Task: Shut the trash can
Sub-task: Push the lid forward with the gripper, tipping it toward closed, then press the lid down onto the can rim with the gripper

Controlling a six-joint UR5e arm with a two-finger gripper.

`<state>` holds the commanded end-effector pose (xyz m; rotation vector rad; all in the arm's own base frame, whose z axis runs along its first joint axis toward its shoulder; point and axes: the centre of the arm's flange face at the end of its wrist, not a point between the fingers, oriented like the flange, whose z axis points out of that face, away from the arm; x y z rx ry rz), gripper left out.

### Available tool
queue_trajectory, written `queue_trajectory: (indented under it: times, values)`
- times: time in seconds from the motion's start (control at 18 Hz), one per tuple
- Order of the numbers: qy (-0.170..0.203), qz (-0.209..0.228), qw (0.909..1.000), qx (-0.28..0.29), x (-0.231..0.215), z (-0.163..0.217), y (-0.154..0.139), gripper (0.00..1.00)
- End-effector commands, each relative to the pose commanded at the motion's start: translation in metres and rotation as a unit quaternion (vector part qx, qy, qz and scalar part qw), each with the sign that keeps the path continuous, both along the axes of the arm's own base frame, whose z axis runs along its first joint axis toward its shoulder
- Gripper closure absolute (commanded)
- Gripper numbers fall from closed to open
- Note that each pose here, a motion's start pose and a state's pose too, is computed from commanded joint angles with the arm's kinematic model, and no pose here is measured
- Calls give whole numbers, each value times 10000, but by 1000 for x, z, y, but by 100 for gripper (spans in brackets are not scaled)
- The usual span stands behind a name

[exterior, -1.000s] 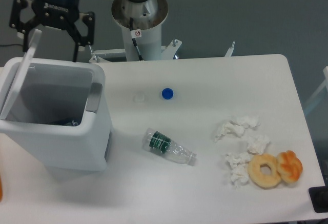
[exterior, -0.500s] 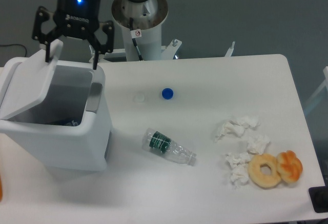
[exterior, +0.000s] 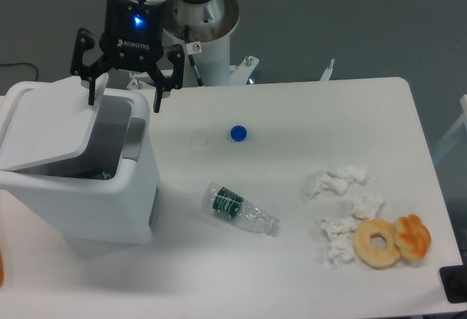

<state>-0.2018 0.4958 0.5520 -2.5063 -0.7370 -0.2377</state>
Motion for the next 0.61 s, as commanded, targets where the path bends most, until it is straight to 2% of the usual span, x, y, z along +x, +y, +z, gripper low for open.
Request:
queue_trajectory:
  times: [0.61]
  values:
    - [-97,24,9998,-200,-12,-24,13,0]
